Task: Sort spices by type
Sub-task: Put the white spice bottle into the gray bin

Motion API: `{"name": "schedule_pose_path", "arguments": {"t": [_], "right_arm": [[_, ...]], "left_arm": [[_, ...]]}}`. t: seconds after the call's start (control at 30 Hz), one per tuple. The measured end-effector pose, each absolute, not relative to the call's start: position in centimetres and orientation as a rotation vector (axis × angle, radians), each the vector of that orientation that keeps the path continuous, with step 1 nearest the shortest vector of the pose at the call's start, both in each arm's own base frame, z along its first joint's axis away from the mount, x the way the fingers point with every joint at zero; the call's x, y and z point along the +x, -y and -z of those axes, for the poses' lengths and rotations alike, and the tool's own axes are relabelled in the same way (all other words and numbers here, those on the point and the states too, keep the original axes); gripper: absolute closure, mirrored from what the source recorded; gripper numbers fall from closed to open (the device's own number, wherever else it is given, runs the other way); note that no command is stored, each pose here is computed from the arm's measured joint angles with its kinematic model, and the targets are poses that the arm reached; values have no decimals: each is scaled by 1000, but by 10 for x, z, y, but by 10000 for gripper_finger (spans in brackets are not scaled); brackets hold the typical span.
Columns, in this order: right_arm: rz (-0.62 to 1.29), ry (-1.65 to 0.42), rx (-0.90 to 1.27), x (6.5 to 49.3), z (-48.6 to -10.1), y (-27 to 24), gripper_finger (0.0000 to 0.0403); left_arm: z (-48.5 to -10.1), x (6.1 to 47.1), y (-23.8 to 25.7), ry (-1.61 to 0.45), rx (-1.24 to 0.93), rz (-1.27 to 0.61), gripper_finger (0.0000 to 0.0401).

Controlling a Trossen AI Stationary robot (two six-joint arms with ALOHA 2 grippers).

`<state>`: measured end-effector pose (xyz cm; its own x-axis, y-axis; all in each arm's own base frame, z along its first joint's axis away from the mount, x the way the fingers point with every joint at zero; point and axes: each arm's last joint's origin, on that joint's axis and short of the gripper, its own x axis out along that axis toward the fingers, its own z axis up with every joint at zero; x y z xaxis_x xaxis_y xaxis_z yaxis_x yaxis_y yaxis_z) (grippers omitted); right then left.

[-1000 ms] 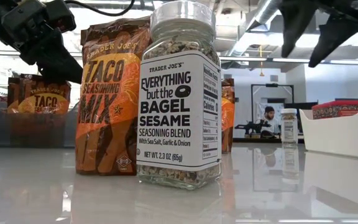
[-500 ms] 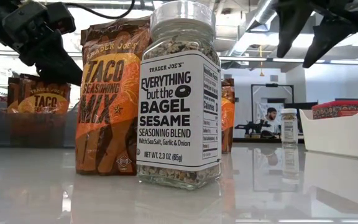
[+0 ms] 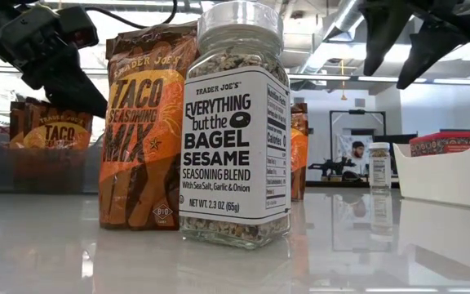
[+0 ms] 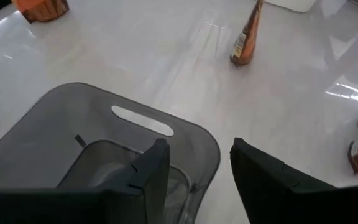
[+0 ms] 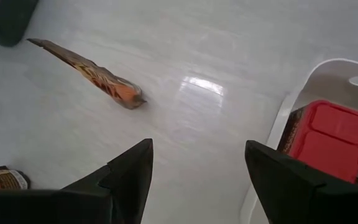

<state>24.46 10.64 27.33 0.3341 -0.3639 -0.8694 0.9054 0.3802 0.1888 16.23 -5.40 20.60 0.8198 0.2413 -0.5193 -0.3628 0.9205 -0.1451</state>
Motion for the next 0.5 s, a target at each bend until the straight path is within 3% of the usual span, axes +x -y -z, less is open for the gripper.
{"name": "schedule_pose_path", "arguments": {"t": [0.3,0.5], "right_arm": [[944,-842,775,245,-273,-107,122],[948,-838,810,244,-273,-109,122]], "left_arm": [[-206,162,54,-517,-251,-326,143],[-206,162,54,-517,-251,-326,132]]}}
